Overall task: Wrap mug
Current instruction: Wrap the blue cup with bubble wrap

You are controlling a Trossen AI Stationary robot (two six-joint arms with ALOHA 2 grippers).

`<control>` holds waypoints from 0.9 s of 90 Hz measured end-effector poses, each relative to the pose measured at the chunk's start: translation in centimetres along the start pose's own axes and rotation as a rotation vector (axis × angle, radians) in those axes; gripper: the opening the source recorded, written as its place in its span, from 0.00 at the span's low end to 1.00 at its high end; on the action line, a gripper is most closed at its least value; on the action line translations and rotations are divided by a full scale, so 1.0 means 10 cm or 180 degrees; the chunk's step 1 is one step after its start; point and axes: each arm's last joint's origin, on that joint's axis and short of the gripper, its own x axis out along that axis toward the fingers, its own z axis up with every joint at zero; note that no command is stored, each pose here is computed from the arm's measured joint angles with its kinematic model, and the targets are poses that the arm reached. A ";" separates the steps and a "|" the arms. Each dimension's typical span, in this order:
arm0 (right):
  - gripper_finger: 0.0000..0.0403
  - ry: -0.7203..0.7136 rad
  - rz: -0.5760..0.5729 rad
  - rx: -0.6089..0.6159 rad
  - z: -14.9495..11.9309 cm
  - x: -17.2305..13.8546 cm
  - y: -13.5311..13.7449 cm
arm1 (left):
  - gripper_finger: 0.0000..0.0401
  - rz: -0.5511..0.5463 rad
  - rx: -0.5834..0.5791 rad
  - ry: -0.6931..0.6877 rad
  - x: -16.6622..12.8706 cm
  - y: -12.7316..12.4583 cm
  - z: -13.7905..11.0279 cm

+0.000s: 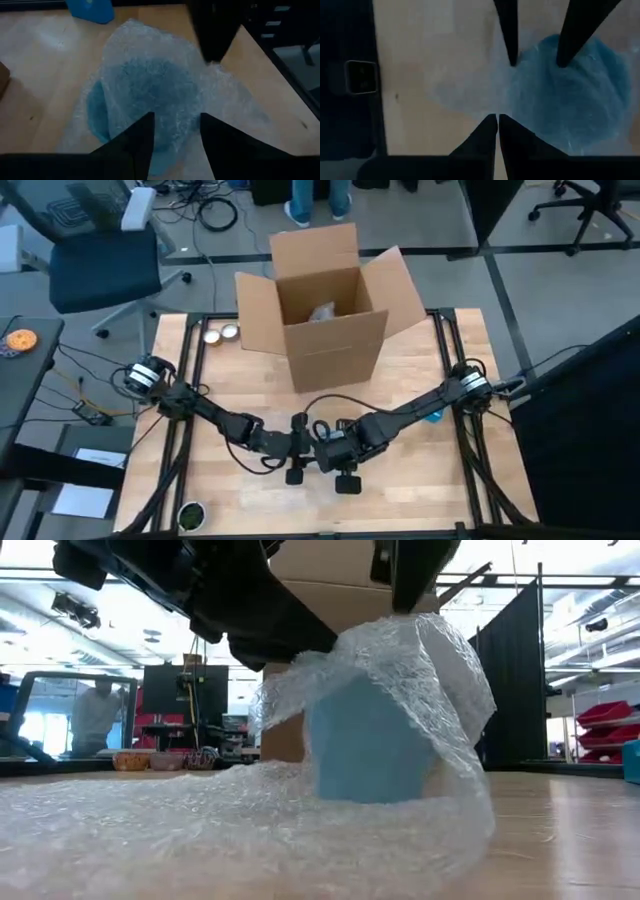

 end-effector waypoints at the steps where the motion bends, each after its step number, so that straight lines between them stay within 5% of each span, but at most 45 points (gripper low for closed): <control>1: 0.00 0.0001 -0.0007 0.0000 0.00 0.01 -0.01 | 0.36 -0.0001 0.0001 -0.0003 0.00 0.00 0.00; 30: 0.00 -0.0085 -0.0372 0.0136 0.03 0.15 -0.30 | 0.36 -0.0052 0.0057 -0.0157 -0.14 -0.02 0.14; 53: 0.00 -0.0158 -0.0222 0.0115 0.14 0.03 -0.30 | 0.36 -0.0111 0.0259 -0.0302 -0.44 -0.03 0.36; 81: 0.00 -0.0183 -0.0565 0.0054 0.23 -0.12 -0.45 | 0.36 0.0095 0.0316 -0.0128 -0.63 0.03 0.40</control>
